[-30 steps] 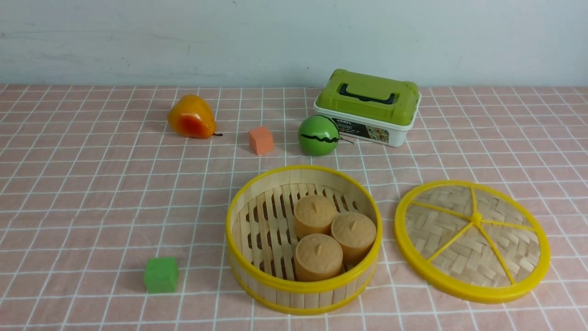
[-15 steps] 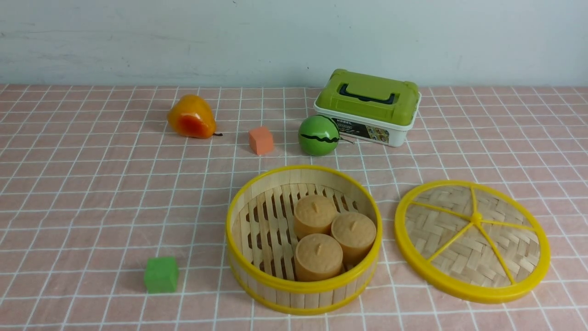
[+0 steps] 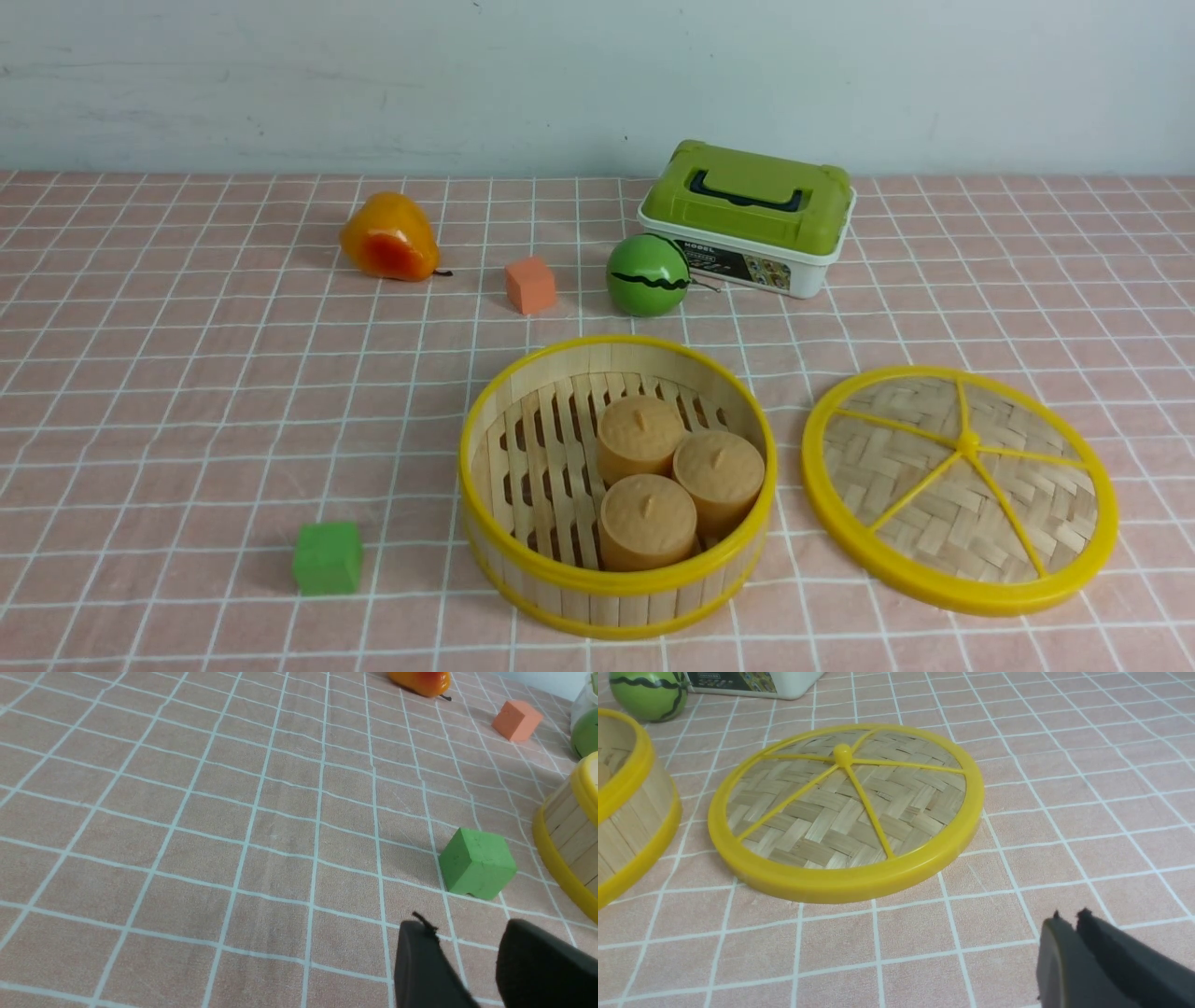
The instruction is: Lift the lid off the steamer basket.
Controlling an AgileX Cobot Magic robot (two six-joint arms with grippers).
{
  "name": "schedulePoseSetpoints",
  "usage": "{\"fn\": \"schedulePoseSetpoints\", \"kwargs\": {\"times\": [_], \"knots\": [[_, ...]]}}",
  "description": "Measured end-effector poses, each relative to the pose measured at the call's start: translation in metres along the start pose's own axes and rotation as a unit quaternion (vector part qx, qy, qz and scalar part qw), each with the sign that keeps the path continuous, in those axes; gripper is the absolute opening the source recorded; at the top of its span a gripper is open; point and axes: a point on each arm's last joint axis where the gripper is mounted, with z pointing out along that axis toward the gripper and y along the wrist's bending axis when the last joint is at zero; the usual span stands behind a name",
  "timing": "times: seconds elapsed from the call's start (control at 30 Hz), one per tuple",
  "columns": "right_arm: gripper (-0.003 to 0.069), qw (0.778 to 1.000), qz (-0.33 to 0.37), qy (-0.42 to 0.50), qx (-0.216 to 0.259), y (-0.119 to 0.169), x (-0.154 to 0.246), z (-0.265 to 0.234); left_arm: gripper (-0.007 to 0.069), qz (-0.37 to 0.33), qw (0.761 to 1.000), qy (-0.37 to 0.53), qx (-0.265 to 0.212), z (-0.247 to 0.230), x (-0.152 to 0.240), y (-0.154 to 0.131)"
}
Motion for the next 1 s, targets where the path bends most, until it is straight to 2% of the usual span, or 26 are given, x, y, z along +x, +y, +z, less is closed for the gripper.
{"fn": "schedulePoseSetpoints", "kwargs": {"times": [1.0], "knots": [[0.0059,1.000,0.000,0.000,0.000,0.0000,0.0000,0.0000,0.0239,0.000,1.000,0.000,0.000,0.0000,0.0000,0.0000]]}}
